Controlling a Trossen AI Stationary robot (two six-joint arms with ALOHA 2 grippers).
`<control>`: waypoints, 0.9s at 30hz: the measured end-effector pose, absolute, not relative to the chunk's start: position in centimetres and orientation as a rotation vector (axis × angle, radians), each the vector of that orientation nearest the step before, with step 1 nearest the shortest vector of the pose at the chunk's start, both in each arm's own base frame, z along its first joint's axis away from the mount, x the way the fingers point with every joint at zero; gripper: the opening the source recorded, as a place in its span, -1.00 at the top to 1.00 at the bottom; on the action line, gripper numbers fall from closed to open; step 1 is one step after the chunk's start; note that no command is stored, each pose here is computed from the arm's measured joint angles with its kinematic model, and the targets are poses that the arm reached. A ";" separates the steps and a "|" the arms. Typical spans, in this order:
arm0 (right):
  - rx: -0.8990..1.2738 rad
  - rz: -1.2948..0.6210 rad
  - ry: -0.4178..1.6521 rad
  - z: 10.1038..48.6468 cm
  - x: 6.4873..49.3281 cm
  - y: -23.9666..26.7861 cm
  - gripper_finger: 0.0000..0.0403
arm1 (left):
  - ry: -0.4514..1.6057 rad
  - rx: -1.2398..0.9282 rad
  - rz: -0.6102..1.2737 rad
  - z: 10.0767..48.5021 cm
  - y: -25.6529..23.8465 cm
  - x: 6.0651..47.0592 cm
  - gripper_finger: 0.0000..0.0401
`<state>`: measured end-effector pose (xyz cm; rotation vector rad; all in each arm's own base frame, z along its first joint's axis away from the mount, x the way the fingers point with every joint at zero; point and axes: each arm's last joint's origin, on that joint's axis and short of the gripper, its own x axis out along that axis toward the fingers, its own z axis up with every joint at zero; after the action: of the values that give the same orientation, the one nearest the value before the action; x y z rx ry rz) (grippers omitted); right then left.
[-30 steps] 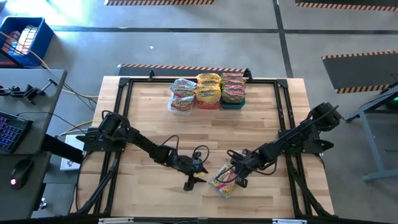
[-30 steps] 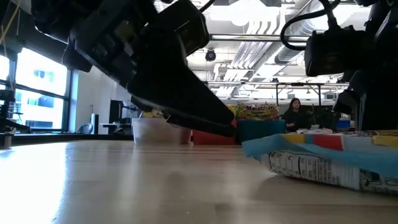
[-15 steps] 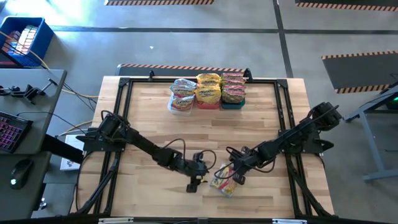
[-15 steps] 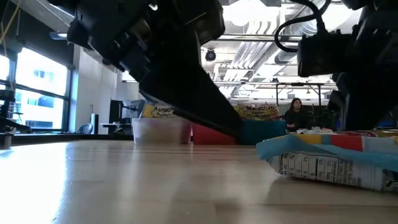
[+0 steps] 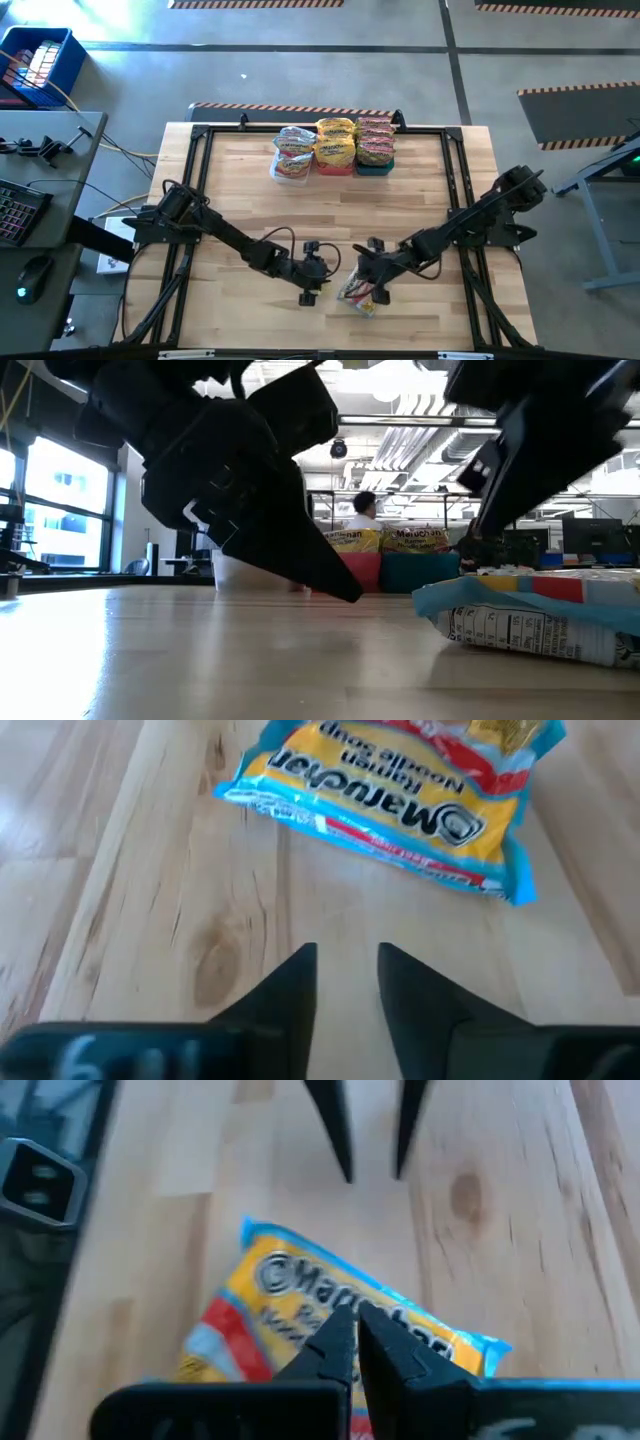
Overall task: Sort Maruchan noodles
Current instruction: Put the blue noodle pack into the transparent bin
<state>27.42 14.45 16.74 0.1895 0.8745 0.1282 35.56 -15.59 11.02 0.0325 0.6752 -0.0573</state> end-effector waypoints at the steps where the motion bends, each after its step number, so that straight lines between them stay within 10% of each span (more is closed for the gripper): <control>1: 0.192 0.124 0.886 16.3 27.6 14.3 1.00 | 0.668 0.029 -0.060 11.0 -15.7 35.5 0.54; 15: 0.288 -0.108 0.931 13.7 28.8 12.5 1.00 | 0.648 0.056 -0.060 12.6 -16.0 34.9 0.77; 27: 0.283 -0.212 0.918 13.6 29.0 11.5 1.00 | 0.700 0.003 -0.004 12.1 -14.8 35.1 0.39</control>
<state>28.96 11.51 13.56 0.2832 0.9177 -0.2124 35.10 -14.75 12.11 0.0031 0.6996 -0.0038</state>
